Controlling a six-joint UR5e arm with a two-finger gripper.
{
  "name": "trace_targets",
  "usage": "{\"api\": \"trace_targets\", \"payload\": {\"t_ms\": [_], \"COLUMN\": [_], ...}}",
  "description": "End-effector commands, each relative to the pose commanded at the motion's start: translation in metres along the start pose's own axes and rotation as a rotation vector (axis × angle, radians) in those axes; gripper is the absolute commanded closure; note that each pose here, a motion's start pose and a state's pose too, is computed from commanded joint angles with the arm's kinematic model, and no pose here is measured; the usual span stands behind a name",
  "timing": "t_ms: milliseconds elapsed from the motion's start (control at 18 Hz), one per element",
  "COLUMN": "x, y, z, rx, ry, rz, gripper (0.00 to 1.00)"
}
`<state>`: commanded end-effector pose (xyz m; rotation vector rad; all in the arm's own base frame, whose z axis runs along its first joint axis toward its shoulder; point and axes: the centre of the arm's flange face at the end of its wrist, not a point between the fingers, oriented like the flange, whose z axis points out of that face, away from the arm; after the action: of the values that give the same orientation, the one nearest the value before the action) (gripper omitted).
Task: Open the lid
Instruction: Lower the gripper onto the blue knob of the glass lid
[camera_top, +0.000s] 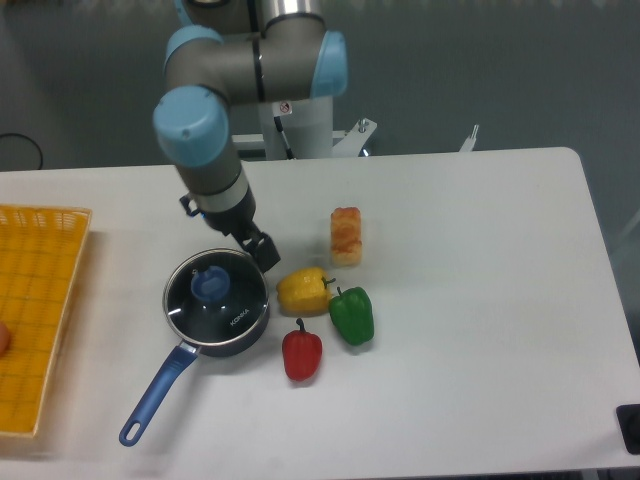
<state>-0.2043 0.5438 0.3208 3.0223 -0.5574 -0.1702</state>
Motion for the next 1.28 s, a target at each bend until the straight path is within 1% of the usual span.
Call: {"api": "trace_targets", "payload": {"t_ms": [111,222,333,556,667,778,1056,1278], "x": [0.011,0.014,0.020,0.026,0.025,0.025,0.022,0.016], "y": [-0.011,-0.013,-0.019,-0.027,-0.031,-0.034,-0.035,-0.037], "z": [0.000,-0.001,-0.002,0.003,0.006,0.009,0.011,0.010], "rx": [-0.001,0.003,0.006,0.010,0.029,0.045,0.053,0.054], "ry": [-0.001,-0.001,-0.003,0.005,0.003,0.015,0.011,0.007], "rz": [0.026,0.038,0.078,0.092,0.091,0.092,0.092,0.110], "gripper": [0.00,0.00,0.00,0.00,0.00,0.00,0.00,0.00]}}
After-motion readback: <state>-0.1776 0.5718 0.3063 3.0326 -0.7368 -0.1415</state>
